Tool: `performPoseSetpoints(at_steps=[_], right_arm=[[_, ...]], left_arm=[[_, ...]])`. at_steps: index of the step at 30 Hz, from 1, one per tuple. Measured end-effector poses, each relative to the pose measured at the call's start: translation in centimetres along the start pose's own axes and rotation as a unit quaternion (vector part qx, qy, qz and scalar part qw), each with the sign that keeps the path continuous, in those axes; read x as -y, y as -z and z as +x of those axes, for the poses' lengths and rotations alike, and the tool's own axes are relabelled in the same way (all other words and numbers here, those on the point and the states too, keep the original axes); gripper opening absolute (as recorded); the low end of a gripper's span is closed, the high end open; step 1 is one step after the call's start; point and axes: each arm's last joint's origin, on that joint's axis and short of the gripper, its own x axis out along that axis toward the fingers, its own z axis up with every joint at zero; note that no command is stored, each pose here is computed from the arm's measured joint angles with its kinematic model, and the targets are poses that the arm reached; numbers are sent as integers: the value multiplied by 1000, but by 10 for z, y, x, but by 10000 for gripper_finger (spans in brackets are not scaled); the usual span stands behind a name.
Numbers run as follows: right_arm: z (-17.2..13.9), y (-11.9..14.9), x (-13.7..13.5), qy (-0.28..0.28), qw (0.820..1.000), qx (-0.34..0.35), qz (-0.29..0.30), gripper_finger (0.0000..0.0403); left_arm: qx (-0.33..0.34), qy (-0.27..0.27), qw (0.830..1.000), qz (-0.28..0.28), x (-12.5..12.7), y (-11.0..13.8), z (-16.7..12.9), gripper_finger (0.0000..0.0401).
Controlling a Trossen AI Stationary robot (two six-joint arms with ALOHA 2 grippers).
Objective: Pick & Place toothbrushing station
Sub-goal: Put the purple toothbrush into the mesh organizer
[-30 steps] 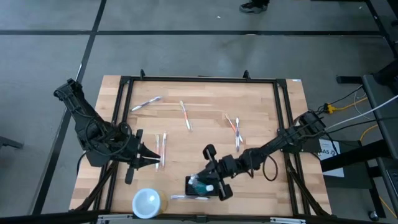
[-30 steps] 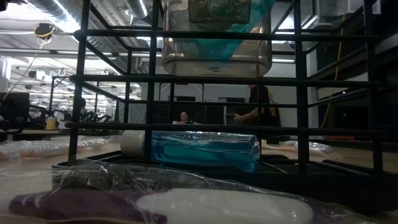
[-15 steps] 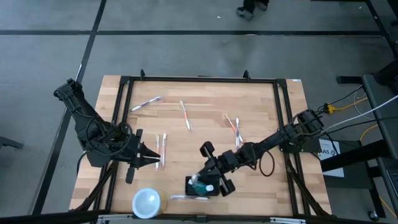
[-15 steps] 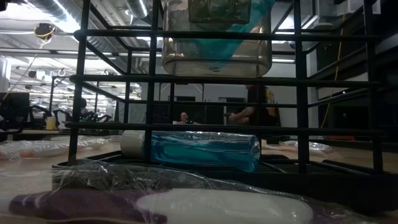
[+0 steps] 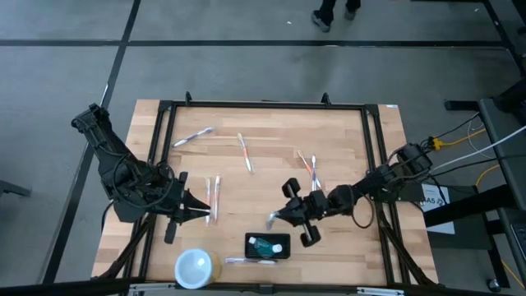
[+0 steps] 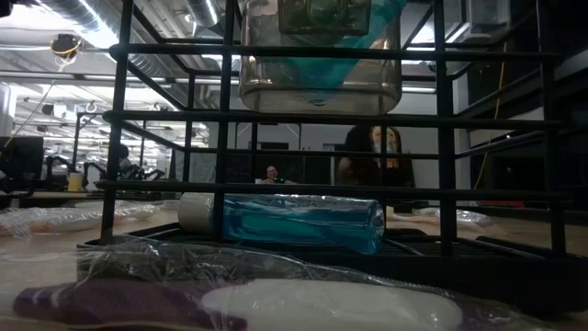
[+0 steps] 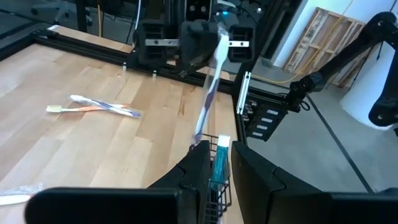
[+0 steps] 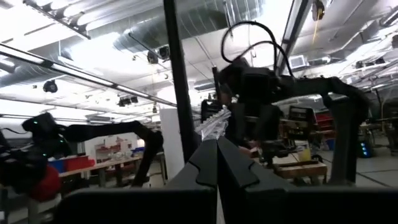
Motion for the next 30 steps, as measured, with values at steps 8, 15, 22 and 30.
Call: performPoseSetpoints(at_steps=[8,15,22,30], right_arm=[[-28,-6,-30,37,999,-21,0,0],[-43,-5,-53,65,997,-38,3,0],[-44,-2,-53,67,996,-51,-14,0],[-47,14,-51,64,996,-68,-9,0]], left_arm=[[-6,-4,1000,2,-1,2,0,61],[-6,-4,1000,-1,-1,2,0,61],[-4,-3,1000,-4,-1,1,0,61],[-6,-5,1000,-4,0,3,2,61]])
